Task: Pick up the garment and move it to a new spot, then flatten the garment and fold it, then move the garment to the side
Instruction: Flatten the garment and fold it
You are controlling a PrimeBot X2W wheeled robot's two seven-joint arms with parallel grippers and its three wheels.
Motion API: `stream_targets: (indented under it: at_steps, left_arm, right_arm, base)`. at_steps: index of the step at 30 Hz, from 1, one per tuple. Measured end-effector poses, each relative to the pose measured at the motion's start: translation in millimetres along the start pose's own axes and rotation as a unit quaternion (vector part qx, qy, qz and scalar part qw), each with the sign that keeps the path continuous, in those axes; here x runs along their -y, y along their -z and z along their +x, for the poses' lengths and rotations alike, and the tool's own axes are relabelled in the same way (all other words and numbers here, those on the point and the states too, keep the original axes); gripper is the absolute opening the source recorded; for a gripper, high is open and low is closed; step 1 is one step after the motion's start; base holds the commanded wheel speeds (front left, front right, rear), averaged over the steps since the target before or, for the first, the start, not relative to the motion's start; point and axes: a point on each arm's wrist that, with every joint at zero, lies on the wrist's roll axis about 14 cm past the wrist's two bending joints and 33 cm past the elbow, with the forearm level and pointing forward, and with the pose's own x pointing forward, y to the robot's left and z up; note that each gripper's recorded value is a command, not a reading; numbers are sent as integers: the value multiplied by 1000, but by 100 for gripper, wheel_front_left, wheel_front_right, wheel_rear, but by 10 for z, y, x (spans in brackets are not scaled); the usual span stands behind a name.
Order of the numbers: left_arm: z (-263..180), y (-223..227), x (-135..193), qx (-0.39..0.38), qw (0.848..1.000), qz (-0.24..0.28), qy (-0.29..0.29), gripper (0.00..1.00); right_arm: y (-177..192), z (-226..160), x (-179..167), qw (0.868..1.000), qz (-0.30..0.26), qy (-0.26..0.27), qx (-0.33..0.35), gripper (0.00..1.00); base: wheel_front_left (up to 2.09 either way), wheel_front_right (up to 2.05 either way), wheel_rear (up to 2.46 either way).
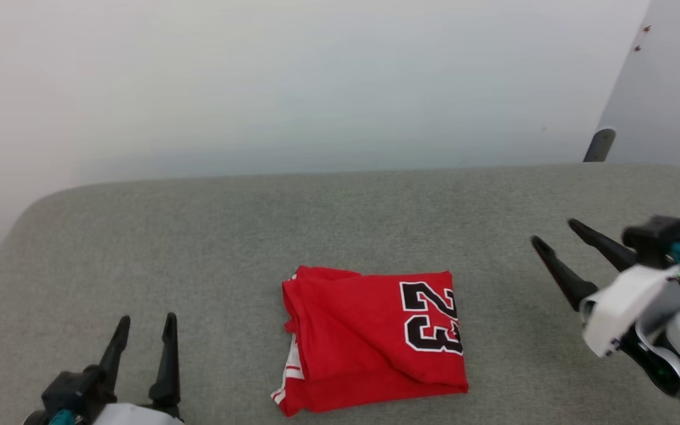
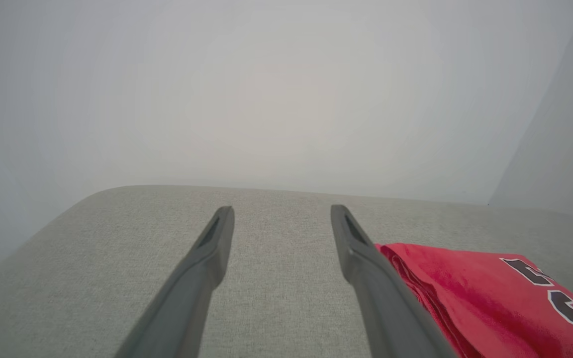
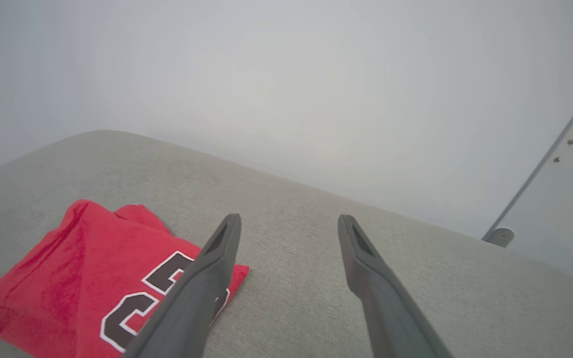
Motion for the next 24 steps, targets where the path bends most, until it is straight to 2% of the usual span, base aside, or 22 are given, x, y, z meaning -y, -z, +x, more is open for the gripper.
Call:
stream_targets:
  at_steps: [13,24]
  left_arm:
    - [-93,-76,-88,7,1000,14,-3,100]
    - [-146,-105,-226,8,1000,20,-18,100]
  right_arm:
    - [165,-608,444,993,29,101,44,100]
    - [263,-892,414,988,49,135,64,100]
  base:
    - [0,0,0]
    - [0,0,0]
